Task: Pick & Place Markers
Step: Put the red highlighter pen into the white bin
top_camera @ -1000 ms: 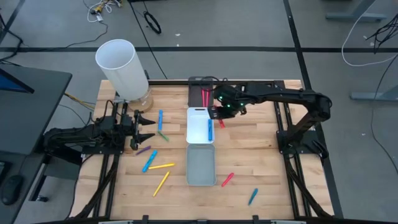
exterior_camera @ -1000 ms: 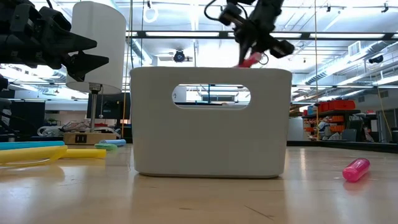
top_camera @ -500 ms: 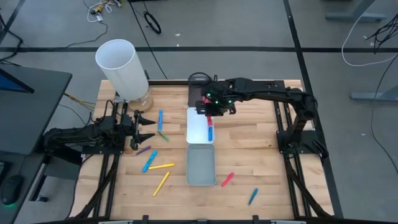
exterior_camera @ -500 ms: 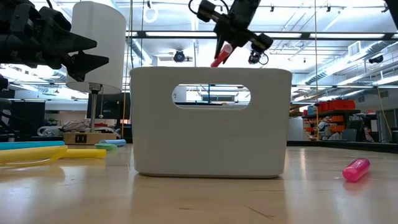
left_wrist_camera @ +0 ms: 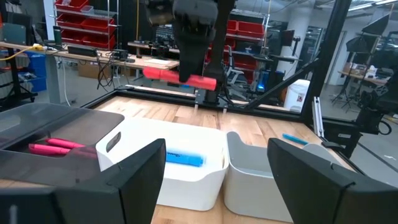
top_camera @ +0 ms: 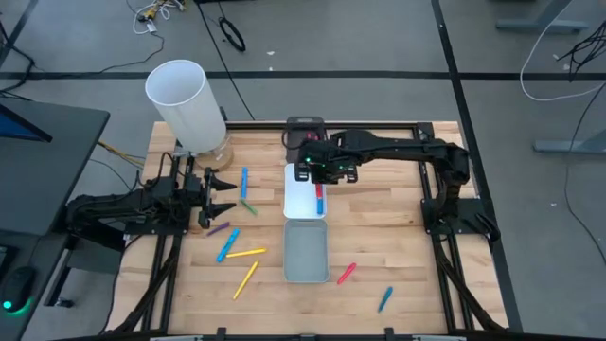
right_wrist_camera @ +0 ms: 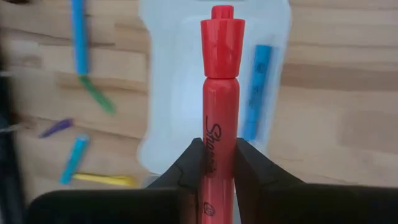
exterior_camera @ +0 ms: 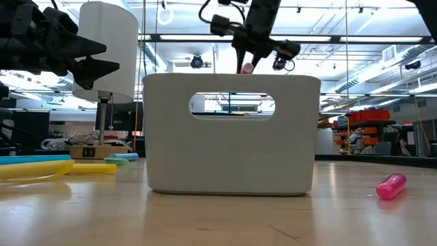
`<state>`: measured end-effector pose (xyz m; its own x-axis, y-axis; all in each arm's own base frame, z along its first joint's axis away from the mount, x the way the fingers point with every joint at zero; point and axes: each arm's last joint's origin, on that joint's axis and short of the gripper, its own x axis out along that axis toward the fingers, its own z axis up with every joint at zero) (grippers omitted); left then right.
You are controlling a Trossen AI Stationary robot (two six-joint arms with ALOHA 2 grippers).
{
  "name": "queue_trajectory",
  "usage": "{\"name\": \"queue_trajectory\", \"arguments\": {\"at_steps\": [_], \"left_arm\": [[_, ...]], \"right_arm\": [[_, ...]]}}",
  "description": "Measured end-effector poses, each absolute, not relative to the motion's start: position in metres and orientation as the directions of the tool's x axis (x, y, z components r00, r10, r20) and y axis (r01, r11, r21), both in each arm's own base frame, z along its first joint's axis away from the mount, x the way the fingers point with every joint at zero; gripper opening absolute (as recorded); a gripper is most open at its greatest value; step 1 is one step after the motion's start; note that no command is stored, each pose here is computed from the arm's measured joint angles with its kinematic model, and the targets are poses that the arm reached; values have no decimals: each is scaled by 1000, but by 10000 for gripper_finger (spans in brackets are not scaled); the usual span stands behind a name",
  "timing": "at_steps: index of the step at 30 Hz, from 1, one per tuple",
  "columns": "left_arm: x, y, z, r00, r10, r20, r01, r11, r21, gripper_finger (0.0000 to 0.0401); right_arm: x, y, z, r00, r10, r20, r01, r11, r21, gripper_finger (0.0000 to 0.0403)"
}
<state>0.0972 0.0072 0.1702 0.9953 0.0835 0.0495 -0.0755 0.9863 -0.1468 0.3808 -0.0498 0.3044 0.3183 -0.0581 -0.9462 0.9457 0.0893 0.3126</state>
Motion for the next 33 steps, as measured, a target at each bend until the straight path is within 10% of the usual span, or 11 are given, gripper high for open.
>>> {"name": "queue_trajectory", "arguments": {"at_steps": [33], "left_arm": [[97,7,170,995,84,49,-76,986,-147,288]], "right_arm": [[428,-57,198,132,1,-991,990,56,132,52]]}}
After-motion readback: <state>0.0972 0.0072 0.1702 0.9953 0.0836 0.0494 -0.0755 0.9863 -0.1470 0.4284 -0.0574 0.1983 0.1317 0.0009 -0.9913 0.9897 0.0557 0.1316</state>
